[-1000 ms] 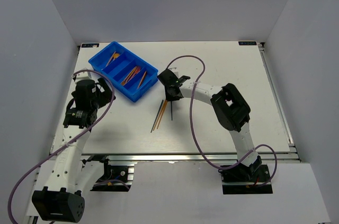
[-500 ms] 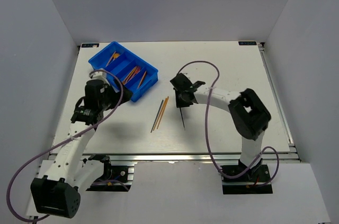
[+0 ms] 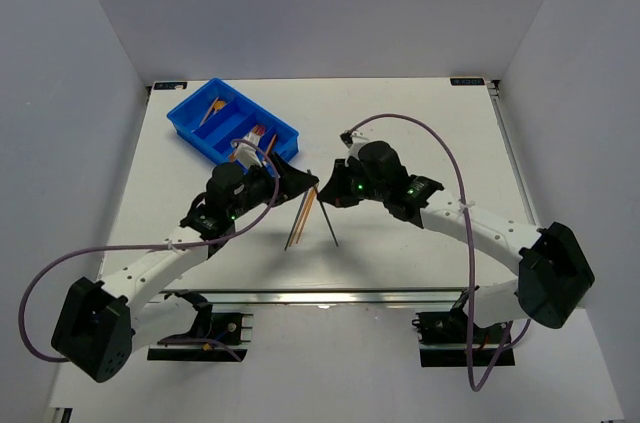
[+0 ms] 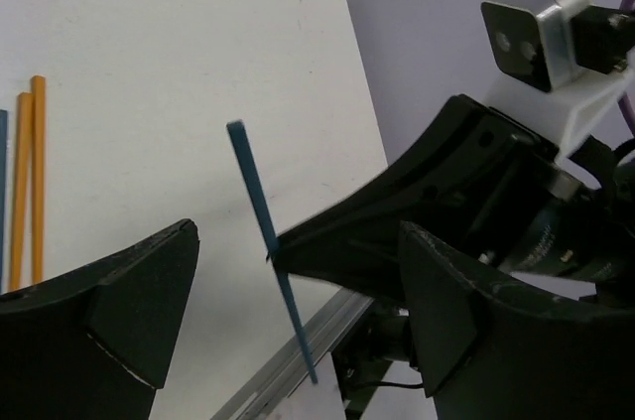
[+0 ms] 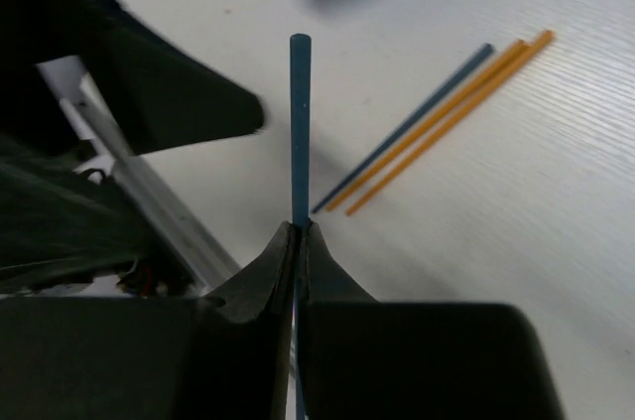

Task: Sort the eating utensils into containers

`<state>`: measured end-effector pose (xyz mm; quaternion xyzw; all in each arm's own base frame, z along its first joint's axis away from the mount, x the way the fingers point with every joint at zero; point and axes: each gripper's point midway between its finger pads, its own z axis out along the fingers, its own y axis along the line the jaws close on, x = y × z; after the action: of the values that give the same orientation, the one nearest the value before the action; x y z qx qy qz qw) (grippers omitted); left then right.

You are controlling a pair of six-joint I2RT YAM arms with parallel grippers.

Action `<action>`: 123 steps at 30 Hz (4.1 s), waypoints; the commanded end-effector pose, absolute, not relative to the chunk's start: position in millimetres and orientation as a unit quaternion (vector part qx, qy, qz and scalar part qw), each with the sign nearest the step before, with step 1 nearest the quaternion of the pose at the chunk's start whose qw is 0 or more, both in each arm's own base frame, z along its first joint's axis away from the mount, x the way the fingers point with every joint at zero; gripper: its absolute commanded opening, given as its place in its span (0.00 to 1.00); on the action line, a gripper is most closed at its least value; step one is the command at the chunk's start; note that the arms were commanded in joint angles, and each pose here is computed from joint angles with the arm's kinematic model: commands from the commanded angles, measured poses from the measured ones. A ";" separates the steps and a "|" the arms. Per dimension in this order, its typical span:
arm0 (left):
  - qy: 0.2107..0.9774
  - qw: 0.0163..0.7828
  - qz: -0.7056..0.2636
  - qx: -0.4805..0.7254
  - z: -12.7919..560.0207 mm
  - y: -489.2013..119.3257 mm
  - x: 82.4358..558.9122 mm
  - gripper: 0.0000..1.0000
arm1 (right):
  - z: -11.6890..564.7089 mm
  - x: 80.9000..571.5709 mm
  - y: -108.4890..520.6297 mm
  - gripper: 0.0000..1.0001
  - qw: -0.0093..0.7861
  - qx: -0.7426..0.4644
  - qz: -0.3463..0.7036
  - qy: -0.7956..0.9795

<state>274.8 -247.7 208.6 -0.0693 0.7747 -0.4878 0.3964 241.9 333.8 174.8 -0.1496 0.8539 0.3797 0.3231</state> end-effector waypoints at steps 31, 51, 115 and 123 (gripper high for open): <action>0.763 0.585 0.275 0.015 290.3 -42.5 549.1 0.00 | 218.8 233.2 245.8 0.89 0.449 -0.120 0.266 0.845; 0.725 0.600 0.335 0.034 205.7 -20.5 627.0 0.06 | 236.0 212.6 234.1 0.89 0.469 -0.147 0.294 0.820; 0.793 0.593 0.035 -0.133 237.1 -17.4 299.1 0.98 | 21.2 302.5 364.3 0.26 0.280 0.004 0.020 0.960; 0.795 0.591 0.033 -0.131 235.4 -18.3 299.5 0.98 | 3.1 295.0 363.0 0.24 0.261 0.002 0.029 0.965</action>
<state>297.9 -15.9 222.5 -0.1276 0.8048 0.0475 0.5778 304.9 367.7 20.0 -0.0032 0.9589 0.0301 0.2822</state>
